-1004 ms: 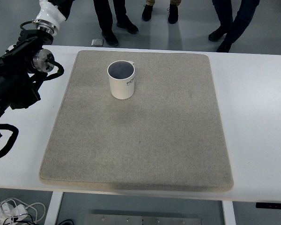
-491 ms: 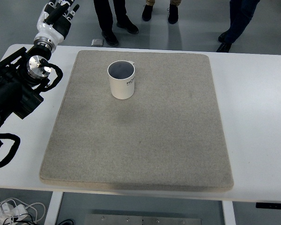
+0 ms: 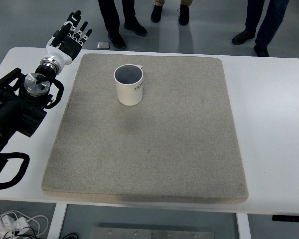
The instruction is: Upright white cup
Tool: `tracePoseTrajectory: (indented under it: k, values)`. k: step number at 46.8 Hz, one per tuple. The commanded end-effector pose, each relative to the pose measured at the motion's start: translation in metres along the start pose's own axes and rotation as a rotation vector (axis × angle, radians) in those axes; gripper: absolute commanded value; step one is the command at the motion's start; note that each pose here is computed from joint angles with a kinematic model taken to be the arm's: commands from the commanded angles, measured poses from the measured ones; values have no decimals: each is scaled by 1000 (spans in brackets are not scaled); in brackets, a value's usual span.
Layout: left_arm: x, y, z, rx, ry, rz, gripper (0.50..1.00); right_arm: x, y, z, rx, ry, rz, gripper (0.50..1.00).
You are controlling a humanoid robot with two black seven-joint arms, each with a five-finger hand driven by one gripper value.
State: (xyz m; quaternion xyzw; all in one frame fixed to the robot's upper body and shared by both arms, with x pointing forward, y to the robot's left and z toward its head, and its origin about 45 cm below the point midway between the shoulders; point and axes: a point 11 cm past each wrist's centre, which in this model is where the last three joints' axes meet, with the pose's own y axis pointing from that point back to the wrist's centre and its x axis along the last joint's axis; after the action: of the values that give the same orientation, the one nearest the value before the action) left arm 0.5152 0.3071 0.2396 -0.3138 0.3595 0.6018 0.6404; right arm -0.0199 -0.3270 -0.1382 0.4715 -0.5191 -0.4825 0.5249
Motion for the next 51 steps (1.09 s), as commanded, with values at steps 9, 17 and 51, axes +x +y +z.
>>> tracePoseTrajectory:
  k: [9,17,51]
  values:
    - [8,7,-11,-37,129,-52,994,0,0,0,1,-2,-3,952]
    - [10,7,-14,-74,194,-55,994,-1,0,-1,4,-4,-4,952]
    - [-14,-6,6,-118,222,-62,994,-4,0,-2,4,-3,-21,952]
